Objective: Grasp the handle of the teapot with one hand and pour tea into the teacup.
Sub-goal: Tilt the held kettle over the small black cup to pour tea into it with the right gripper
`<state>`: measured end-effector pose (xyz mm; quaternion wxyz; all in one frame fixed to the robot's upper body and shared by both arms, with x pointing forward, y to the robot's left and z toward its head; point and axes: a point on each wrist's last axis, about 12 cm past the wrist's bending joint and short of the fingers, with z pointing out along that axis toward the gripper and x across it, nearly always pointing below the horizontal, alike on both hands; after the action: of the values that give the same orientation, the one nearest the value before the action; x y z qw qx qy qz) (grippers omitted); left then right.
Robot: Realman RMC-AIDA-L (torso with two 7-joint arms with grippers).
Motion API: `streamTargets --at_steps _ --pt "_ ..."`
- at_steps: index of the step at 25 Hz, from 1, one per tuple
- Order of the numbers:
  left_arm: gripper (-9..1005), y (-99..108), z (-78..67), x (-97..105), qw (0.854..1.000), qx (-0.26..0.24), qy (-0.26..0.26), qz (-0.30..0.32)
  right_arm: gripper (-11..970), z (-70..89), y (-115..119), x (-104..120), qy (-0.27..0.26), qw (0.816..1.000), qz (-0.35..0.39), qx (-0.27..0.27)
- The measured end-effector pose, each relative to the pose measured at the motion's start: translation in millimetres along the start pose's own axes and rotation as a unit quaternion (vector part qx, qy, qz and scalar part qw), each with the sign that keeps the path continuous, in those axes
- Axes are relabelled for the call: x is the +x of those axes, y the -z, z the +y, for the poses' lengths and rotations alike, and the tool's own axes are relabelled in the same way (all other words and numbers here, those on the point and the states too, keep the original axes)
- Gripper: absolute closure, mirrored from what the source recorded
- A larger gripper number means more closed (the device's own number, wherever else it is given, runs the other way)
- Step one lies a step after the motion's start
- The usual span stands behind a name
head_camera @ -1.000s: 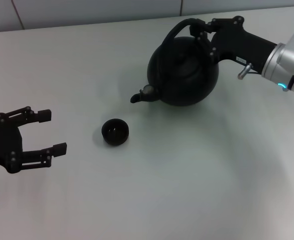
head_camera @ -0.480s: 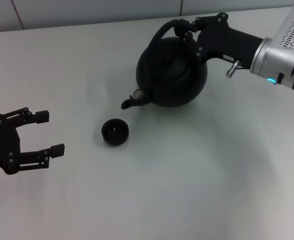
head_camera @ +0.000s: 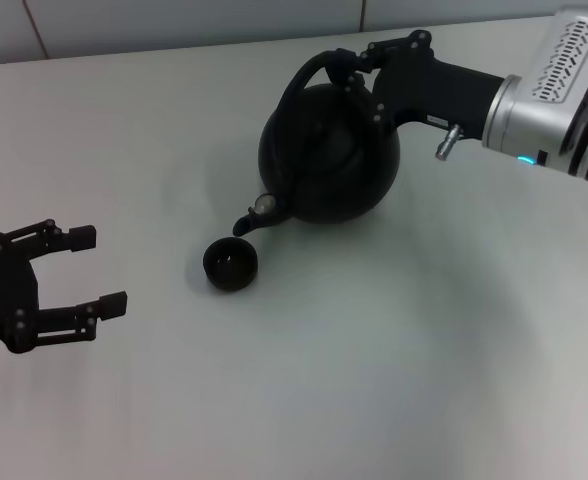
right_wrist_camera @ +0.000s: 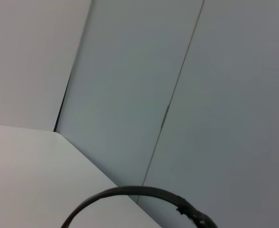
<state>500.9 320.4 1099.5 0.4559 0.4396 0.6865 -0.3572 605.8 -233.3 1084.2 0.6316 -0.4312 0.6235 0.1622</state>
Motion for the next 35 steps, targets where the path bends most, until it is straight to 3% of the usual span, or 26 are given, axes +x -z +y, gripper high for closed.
streamTargets --at_steps 35 --pt "130 -3 2.7 -3 1.0 -0.001 -0.006 0.0 869 -8.3 -9 -17 0.075 0.997 0.0 -0.028"
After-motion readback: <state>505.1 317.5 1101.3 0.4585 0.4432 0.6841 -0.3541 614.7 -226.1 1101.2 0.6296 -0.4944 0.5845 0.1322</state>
